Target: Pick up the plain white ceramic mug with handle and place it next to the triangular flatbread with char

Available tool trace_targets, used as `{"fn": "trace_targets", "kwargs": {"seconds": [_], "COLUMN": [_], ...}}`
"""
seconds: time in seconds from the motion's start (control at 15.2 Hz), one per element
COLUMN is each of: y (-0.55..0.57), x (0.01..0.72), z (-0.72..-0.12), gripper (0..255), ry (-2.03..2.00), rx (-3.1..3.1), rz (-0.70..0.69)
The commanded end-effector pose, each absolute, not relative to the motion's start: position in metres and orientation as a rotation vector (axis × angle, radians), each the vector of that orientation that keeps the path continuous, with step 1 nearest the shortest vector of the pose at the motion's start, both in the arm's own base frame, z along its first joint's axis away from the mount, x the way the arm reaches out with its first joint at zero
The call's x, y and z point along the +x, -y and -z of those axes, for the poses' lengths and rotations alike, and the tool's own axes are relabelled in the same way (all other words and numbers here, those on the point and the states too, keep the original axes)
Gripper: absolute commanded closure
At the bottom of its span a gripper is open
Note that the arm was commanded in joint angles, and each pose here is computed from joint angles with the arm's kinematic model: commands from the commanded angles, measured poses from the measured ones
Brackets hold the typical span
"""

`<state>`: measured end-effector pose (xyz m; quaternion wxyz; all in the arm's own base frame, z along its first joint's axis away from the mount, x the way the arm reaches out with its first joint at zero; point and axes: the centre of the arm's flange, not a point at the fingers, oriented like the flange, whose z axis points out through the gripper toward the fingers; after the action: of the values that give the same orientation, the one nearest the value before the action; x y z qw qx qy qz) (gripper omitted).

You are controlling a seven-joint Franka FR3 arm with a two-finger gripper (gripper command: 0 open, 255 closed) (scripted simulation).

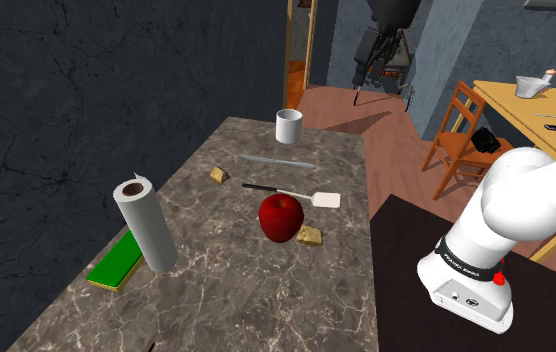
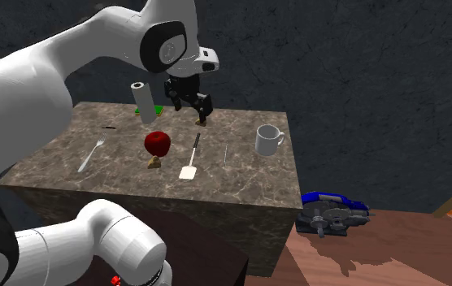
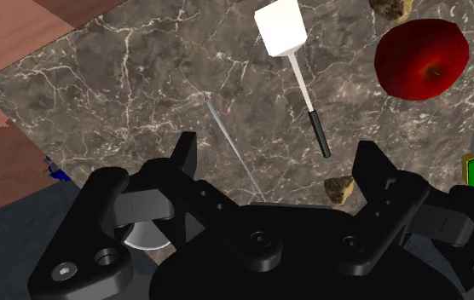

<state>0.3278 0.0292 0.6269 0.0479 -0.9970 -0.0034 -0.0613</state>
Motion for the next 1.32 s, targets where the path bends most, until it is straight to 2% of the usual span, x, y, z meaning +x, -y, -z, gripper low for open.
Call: {"fn": "trace_targets", "kwargs": {"seconds": [0.0, 1.25], "y": [-0.029, 0.018], "x": [0.328, 0.546], "z": [-0.627, -0.496], "gripper": [0, 0], "ry": [0.01, -0.043], "rx": [-3.04, -3.11], "rz": [0.187, 0.054]}}
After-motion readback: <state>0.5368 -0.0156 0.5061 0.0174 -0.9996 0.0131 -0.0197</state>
